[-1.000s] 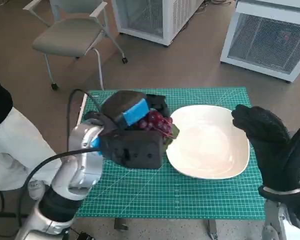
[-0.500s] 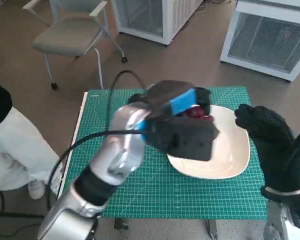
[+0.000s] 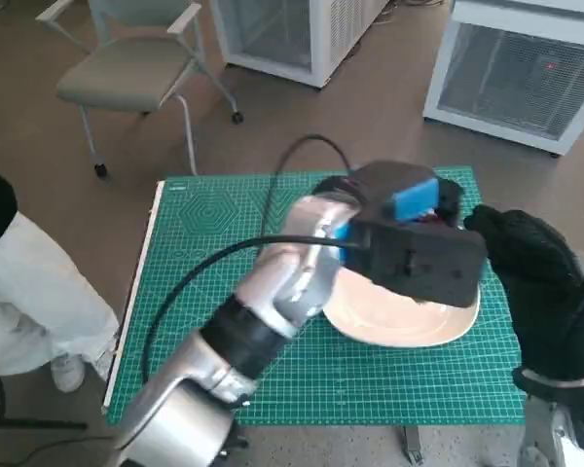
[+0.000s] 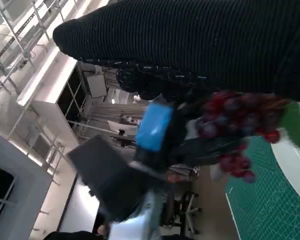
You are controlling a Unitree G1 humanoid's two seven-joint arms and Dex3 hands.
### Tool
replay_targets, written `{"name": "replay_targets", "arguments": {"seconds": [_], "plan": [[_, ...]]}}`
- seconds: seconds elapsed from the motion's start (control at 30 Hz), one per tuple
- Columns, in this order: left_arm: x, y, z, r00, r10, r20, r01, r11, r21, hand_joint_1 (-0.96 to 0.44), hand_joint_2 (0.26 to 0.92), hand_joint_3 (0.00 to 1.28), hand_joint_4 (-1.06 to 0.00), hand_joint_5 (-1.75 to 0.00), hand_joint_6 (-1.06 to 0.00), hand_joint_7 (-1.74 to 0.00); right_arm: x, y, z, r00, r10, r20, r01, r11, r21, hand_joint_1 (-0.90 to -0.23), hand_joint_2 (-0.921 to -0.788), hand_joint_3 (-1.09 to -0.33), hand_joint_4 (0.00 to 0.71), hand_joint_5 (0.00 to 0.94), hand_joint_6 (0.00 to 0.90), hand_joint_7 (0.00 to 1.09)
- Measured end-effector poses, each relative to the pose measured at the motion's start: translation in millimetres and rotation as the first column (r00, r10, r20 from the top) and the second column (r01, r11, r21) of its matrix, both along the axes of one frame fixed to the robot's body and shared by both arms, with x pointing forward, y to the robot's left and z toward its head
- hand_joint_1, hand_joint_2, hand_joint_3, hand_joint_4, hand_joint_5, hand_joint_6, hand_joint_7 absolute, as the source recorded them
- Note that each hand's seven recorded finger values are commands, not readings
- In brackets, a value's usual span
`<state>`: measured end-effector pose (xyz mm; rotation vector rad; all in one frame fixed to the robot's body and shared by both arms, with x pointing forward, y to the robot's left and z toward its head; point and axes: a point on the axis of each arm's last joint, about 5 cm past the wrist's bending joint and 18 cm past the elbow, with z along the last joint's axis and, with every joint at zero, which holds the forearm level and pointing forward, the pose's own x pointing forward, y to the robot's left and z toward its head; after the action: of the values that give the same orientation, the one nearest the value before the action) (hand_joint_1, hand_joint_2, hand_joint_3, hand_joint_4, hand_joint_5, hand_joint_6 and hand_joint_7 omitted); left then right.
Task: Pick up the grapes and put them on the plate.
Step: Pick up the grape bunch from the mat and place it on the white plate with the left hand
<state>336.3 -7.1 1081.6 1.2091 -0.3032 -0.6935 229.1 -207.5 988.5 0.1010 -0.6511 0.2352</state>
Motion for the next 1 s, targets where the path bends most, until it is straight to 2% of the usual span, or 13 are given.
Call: {"name": "replay_targets", "arguments": {"seconds": [0.3, 0.53, 0.6, 0.7, 0.8, 0.87, 1.0], "plan": [[6.1, -2, -9, 0.997, 0.044, -0.058, -0.042, 0.998, 0.042, 0.00, 0.914, 0.05, -0.69, -1.15, -0.68, -1.13, -4.2, 0.0, 0.3, 1.000, -0.021, 0.006, 0.021, 1.000, 0.001, -0.443, -0.921, -0.628, 0.413, 0.664, 0.179, 0.96], [8.8, 0, -9, 0.996, 0.066, -0.056, -0.064, 0.997, 0.041, 0.00, 0.918, 0.04, -0.79, -1.11, -0.61, -1.12, -5.1, -0.3, -0.7, 0.999, -0.033, 0.004, 0.033, 0.999, -0.005, -0.442, -0.921, -0.628, 0.414, 0.661, 0.180, 0.96], [9.1, 0, -10, 0.996, 0.069, -0.055, -0.068, 0.997, 0.026, 0.09, 0.914, 0.04, -0.78, -1.12, -0.55, -0.99, -5.2, -0.2, -0.7, 0.999, -0.035, 0.007, 0.035, 0.999, -0.005, -0.442, -0.921, -0.628, 0.414, 0.660, 0.180, 0.96], [9.0, -1, -11, 0.995, 0.074, -0.073, -0.075, 0.997, -0.003, 0.28, 0.906, 0.02, -0.79, -1.11, -0.38, -0.58, -5.1, 0.5, -1.1, 0.999, -0.036, 0.007, 0.036, 0.999, -0.001, -0.442, -0.921, -0.629, 0.414, 0.660, 0.180, 0.95], [7.9, -4, -13, 0.991, 0.078, -0.110, -0.082, 0.996, -0.035, 0.35, 0.894, 0.01, -0.82, -1.09, -0.24, -0.29, -4.9, 1.4, -1.5, 0.999, -0.034, 0.005, 0.034, 0.999, 0.002, -0.441, -0.921, -0.629, 0.414, 0.659, 0.180, 0.95], [7.0, -6, -14, 0.987, 0.078, -0.139, -0.086, 0.995, -0.053, 0.38, 0.887, 0.00, -0.83, -1.08, -0.22, -0.21, -4.8, 1.9, -1.6, 0.999, -0.033, 0.004, 0.033, 0.999, 0.003, -0.441, -0.921, -0.629, 0.415, 0.658, 0.180, 0.95], [5.9, -8, -17, 0.981, 0.073, -0.182, -0.085, 0.994, -0.064, 0.39, 0.891, 0.01, -0.81, -1.10, -0.25, -0.15, -4.6, 2.0, -2.0, 0.999, -0.032, 0.002, 0.032, 0.999, 0.004, -0.439, -0.921, -0.629, 0.415, 0.657, 0.180, 0.95]]}}
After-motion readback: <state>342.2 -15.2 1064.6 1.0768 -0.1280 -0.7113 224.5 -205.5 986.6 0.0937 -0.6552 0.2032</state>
